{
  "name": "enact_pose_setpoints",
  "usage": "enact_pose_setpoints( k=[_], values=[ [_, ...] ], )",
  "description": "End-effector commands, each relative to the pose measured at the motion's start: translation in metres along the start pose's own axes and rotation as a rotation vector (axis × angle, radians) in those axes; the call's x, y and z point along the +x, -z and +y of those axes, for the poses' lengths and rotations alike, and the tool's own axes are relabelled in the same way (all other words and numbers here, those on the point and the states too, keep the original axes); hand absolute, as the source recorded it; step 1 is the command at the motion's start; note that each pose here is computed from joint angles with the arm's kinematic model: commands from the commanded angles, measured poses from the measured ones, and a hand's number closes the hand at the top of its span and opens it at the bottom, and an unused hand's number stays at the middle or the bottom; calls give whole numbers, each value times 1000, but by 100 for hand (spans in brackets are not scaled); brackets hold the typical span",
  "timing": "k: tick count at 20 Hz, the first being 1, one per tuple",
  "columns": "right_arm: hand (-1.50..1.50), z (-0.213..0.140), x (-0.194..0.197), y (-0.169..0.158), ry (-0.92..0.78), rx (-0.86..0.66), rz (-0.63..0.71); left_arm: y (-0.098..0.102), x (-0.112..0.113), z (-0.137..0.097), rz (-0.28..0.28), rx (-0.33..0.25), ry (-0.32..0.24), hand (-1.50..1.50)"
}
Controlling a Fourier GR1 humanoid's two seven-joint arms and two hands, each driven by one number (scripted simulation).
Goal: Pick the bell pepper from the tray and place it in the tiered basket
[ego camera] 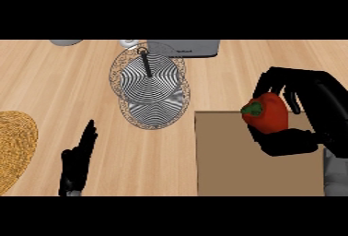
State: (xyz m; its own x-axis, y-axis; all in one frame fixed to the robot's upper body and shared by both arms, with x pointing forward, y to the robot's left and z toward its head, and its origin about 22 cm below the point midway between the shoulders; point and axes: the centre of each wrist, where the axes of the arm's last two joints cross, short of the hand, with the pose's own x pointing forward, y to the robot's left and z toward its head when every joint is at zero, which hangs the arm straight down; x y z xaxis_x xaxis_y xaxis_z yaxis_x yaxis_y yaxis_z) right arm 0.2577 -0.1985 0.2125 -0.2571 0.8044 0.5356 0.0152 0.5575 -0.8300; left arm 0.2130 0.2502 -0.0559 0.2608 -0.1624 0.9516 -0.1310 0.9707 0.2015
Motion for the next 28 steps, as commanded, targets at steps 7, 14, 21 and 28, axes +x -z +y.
enact_pose_setpoints(
  k=[7,14,21,28],
  values=[
    [150,-62,83,21,-5,-85,-16,-7,7,-6,20,-6,-10,0],
    [150,-44,76,77,27,-77,44,2,14,4,3,-12,-12,0],
    [150,-25,106,122,27,-37,1,13,11,-8,5,-2,0,0],
    [150,43,96,159,-24,39,-17,8,13,5,-8,-34,19,0]
  ],
)
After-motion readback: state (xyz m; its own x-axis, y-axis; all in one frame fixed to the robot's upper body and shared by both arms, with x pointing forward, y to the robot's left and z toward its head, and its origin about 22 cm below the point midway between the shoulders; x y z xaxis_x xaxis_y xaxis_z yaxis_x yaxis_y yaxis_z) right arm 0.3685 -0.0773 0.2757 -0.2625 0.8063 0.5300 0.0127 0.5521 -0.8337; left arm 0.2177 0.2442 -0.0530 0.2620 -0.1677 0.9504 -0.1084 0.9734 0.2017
